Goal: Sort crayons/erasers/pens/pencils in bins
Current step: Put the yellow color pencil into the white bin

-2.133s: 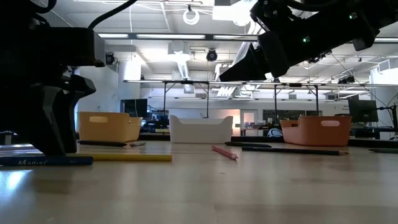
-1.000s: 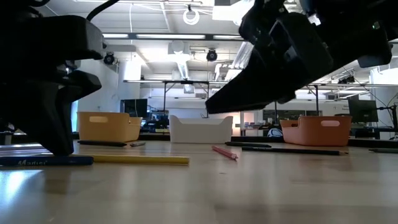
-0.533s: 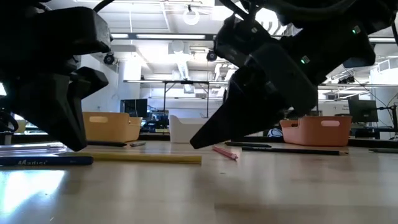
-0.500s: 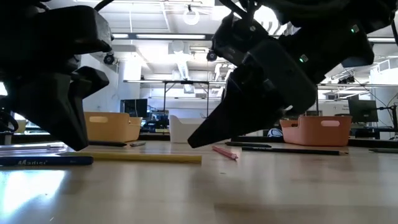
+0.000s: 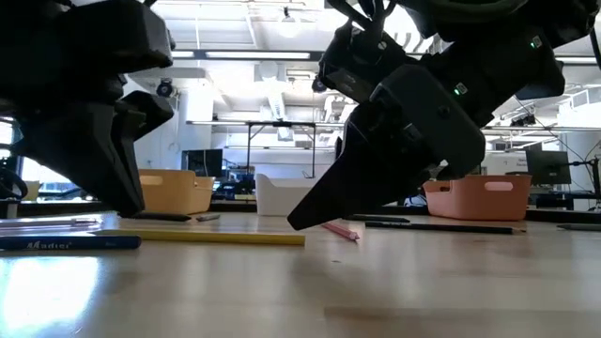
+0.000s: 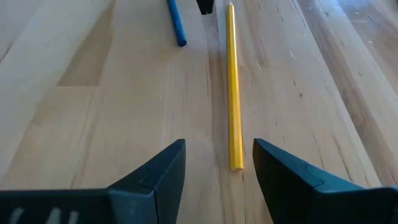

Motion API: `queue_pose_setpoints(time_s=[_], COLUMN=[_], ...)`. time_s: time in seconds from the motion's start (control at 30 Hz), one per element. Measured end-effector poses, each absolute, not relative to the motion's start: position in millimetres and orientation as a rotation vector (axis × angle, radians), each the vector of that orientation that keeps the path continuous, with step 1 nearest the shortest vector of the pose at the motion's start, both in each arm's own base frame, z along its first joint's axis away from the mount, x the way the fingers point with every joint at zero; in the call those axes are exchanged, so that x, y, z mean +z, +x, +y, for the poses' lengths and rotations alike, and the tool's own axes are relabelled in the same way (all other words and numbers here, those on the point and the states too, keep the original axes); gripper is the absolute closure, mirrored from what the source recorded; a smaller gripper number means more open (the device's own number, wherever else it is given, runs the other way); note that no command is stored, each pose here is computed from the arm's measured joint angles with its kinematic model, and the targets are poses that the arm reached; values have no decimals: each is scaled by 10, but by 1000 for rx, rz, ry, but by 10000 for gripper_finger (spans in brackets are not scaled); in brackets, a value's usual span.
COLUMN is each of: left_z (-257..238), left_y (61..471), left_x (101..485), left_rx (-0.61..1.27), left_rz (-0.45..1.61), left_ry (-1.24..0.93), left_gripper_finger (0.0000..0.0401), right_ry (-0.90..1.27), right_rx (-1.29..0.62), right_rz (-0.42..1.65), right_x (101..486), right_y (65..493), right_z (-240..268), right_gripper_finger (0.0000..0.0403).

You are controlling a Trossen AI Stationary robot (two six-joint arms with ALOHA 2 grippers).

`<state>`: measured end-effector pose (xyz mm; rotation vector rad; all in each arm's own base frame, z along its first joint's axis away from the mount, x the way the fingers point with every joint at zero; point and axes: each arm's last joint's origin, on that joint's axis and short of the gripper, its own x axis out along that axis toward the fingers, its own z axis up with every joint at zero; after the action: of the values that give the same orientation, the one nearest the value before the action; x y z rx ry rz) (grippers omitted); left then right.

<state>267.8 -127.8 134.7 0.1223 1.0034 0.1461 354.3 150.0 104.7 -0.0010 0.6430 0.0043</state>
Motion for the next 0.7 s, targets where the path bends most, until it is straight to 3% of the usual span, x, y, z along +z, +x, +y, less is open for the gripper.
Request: queue_pose_setpoints(time_s=[0.43, 0.7], left_z=[-1112, -962], left_y=[2417, 2137], left_x=[1310, 1453], left_rx=[99, 117], left_rz=[769, 579], left_ry=[47, -55], left_gripper_finger=[401, 401], right_ry=[-12, -54], right_rx=[-14, -37], right_rz=[619, 720], right_x=[1151, 1275], right_y=[3648, 3738], right_z=[1488, 1515], right_gripper_finger=[222, 204])
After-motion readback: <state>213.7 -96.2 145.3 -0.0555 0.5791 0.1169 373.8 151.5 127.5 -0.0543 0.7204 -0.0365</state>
